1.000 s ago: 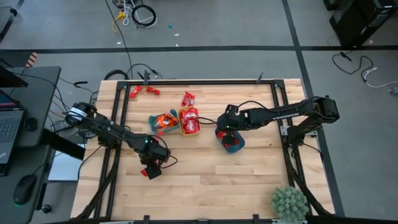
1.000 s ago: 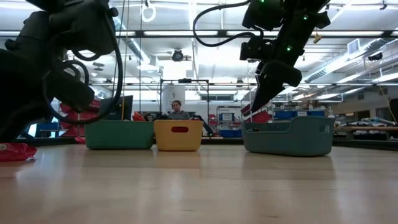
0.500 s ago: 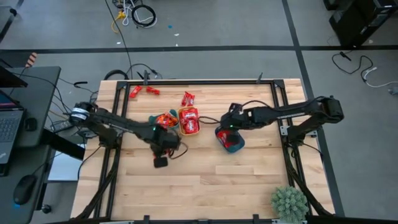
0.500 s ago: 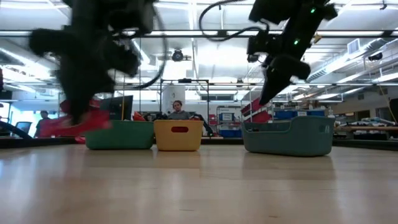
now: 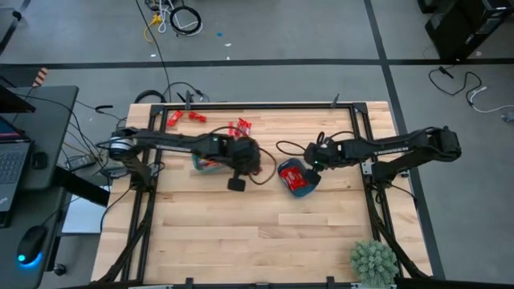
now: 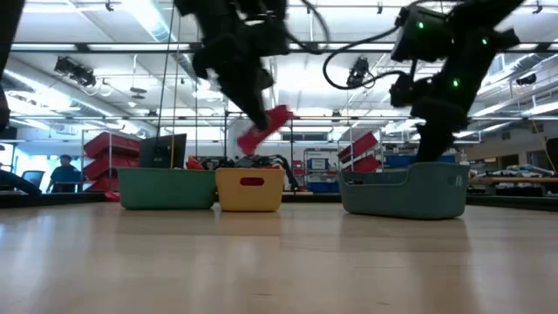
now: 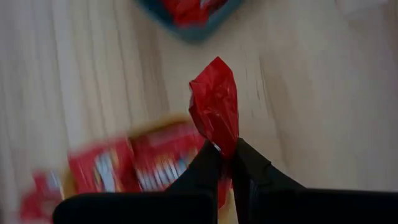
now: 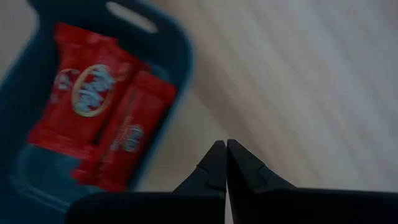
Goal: Sort candy
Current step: Put the dark red candy into the blue bin
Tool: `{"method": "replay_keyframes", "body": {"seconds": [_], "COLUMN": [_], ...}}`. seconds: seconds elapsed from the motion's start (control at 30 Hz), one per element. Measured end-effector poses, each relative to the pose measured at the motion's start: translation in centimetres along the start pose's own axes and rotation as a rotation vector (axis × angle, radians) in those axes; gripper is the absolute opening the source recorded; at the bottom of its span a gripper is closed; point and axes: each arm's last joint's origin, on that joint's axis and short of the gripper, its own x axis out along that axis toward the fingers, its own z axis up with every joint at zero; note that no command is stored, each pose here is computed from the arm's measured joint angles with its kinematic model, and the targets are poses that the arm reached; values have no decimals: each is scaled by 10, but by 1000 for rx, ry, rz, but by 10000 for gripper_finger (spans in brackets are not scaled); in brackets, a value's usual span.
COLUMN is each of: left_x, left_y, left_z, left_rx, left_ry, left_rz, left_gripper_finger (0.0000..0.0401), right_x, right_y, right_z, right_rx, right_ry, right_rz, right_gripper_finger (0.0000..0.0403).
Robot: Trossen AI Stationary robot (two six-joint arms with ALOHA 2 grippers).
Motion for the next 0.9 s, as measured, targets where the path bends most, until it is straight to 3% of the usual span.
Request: {"method": "replay_keyframes", "body": {"seconds": [0.2, 0.33, 0.5, 0.67, 0.9], "left_x": [38, 59, 66, 63, 68], "left_y": [7, 9, 8, -5, -18], "left_z": [34, 50, 65, 78, 80], "left_rx": [268, 387, 482, 562, 615], "left_ry": [-7, -8, -54, -151, -154], "left_rz": [2, 3, 21, 50, 30], "left_gripper_finger": [15, 15, 15, 15, 15], "right_x": [15, 16, 14, 8, 6], "right_y": [5, 7, 11, 7, 2], "right_z": [-7, -4, 3, 4, 6], "right_rx": [39, 32, -5, -7, 14], "right_ry": [-65, -99, -173, -197, -215], "right_rz": [154, 194, 248, 228, 216], "right_gripper_finger": [0, 0, 0, 0, 0]}}
